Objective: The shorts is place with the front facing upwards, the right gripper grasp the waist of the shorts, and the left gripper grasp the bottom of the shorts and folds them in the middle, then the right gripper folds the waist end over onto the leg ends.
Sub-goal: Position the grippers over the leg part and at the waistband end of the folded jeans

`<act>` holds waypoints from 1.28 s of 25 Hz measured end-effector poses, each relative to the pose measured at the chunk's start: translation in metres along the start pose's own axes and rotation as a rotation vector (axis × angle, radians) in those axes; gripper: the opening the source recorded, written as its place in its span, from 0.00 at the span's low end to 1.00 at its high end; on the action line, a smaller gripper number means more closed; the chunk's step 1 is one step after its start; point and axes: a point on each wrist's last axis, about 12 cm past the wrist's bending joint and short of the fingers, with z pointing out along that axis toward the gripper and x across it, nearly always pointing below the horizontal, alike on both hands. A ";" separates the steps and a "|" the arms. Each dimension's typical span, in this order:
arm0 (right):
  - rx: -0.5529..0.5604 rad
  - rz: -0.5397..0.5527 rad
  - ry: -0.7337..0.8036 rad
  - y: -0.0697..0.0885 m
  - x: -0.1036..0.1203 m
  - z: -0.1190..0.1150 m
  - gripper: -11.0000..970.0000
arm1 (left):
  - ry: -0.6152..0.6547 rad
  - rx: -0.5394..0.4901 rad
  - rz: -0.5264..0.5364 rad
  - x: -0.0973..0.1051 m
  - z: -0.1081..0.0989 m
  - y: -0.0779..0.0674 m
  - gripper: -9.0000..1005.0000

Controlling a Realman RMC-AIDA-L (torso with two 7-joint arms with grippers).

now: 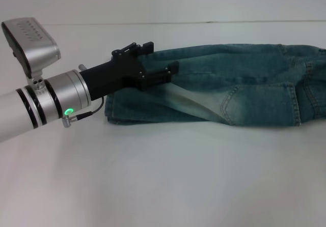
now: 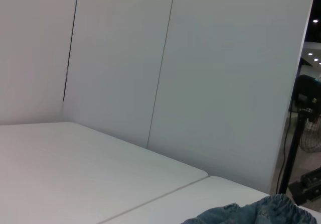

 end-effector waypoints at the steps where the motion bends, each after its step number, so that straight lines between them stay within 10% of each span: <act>1: 0.001 -0.001 0.002 0.001 0.000 0.002 0.84 | 0.000 0.000 0.000 0.000 0.000 0.000 0.88; 32: -0.019 -0.152 0.053 0.019 0.014 0.038 0.57 | -0.001 0.000 0.006 0.000 0.000 0.000 0.87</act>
